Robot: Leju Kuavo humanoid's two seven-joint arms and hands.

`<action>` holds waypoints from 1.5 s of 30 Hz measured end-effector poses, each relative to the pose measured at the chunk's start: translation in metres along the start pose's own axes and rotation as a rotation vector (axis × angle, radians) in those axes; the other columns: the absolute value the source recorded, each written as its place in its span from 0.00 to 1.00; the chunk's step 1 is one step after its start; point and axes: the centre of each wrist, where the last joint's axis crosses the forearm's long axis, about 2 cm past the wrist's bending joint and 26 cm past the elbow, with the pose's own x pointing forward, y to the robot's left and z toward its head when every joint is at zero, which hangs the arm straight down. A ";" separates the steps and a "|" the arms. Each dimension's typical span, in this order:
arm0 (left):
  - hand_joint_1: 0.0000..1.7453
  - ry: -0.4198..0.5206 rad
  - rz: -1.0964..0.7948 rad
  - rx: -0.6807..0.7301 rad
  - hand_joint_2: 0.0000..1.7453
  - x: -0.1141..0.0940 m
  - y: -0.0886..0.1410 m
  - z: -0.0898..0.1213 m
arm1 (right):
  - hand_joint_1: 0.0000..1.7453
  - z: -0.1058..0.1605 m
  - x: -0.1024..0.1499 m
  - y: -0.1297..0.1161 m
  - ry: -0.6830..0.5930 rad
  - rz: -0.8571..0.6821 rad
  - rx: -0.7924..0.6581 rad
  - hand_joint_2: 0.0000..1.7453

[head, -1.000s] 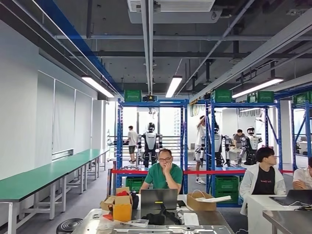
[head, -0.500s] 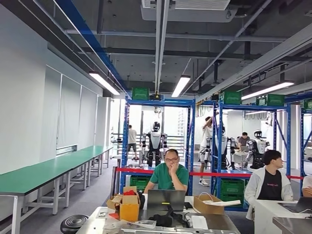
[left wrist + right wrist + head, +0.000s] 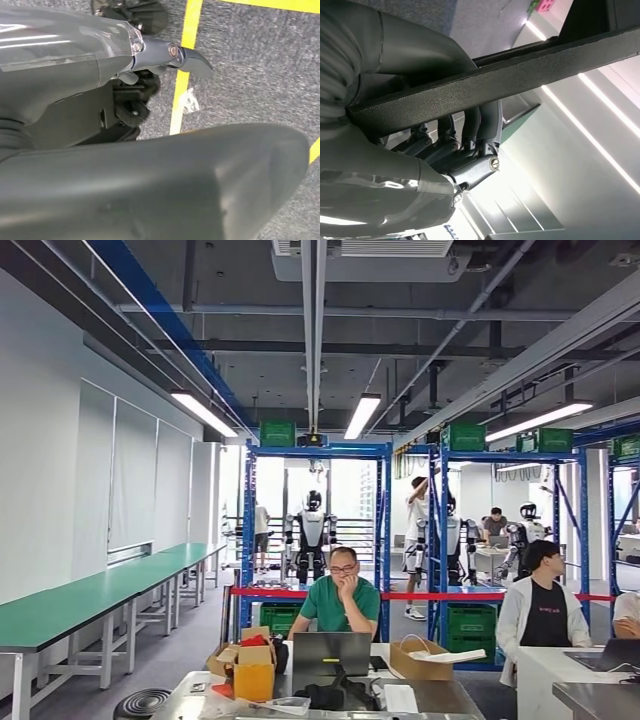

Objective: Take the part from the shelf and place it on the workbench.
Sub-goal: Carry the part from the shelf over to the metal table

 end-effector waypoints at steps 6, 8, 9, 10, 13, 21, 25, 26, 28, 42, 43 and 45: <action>0.00 -0.001 0.000 -0.002 1.00 0.000 -0.001 0.000 | 1.00 0.000 0.000 -0.001 -0.001 0.001 0.000 1.00; 0.00 -0.002 0.000 -0.002 1.00 0.001 -0.001 0.000 | 1.00 -0.001 0.000 -0.001 -0.002 0.002 -0.001 1.00; 0.00 -0.003 0.000 -0.002 1.00 0.001 -0.001 -0.001 | 1.00 -0.001 0.000 -0.001 -0.003 0.003 -0.002 1.00; 0.00 -0.004 0.000 -0.003 1.00 0.002 -0.001 -0.001 | 1.00 -0.001 0.000 -0.002 -0.003 0.004 -0.002 1.00; 0.00 -0.004 0.001 -0.003 1.00 0.002 -0.001 -0.001 | 1.00 0.001 -0.001 -0.001 0.001 0.002 0.001 1.00; 0.00 -0.002 0.006 -0.010 1.00 0.000 -0.005 -0.001 | 1.00 0.000 -0.001 -0.003 -0.003 0.008 -0.001 1.00; 0.00 -0.009 0.005 -0.011 1.00 0.002 -0.005 -0.001 | 1.00 -0.001 0.000 -0.003 -0.008 0.007 -0.004 1.00; 0.00 -0.010 0.004 -0.010 1.00 0.002 -0.004 -0.001 | 1.00 -0.001 0.000 -0.003 -0.007 0.007 -0.004 1.00; 0.00 -0.007 0.004 -0.006 1.00 0.000 -0.003 0.000 | 1.00 0.000 0.001 -0.002 -0.005 0.004 -0.002 1.00; 0.00 -0.010 0.000 -0.008 1.00 0.003 -0.003 -0.002 | 1.00 0.001 0.000 -0.002 -0.003 0.006 -0.001 1.00; 0.00 -0.009 -0.001 -0.008 1.00 0.003 -0.003 -0.002 | 1.00 0.002 0.000 -0.002 -0.001 0.006 0.001 1.00; 0.00 -0.006 -0.002 -0.007 1.00 0.002 -0.003 -0.001 | 1.00 0.003 -0.001 -0.002 0.002 0.006 0.004 1.00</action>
